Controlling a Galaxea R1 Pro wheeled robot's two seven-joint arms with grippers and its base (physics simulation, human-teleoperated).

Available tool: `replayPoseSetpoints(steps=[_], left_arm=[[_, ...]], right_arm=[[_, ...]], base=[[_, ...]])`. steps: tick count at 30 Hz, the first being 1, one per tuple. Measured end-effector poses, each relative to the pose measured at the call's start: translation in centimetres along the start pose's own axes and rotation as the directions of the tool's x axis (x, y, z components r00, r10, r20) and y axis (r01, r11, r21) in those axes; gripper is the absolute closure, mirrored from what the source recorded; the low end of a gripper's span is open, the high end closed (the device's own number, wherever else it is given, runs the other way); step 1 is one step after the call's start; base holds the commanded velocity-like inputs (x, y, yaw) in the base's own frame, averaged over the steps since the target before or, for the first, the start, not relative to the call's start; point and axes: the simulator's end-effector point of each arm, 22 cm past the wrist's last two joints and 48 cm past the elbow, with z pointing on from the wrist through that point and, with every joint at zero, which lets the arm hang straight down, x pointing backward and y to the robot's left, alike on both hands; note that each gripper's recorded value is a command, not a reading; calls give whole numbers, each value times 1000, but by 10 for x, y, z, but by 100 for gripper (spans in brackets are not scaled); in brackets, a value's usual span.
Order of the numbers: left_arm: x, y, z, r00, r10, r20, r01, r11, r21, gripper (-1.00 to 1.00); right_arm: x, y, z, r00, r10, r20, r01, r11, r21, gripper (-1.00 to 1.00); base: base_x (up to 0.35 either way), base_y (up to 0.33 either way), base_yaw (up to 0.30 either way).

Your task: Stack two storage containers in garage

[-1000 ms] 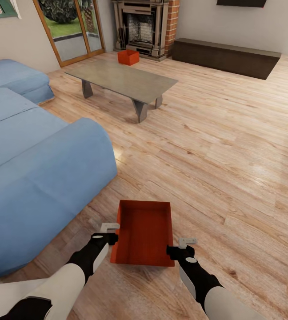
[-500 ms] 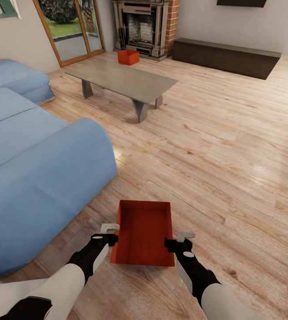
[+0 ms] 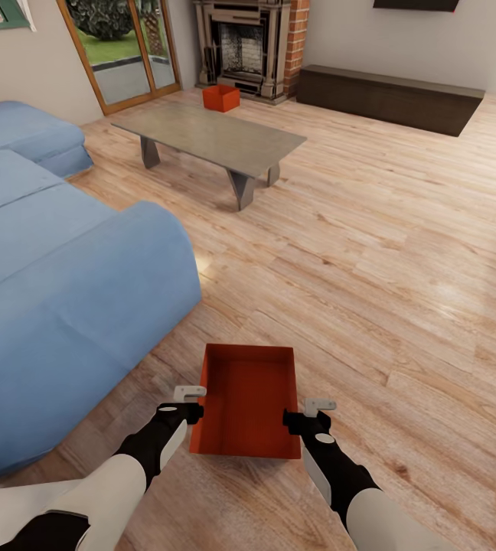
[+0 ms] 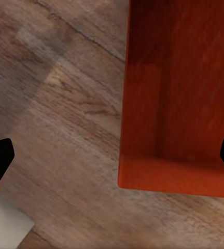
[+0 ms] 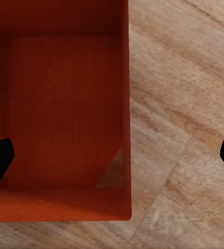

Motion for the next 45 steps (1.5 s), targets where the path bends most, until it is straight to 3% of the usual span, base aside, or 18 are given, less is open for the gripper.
replayPoseSetpoints(steps=[45], left_arm=[[35,-3,76,1000,9,-2,-9,1000,-8,-100]], right_arm=[[51,-8,69,1000,-8,0,8,1000,14,-100]], base=[[0,0,0]])
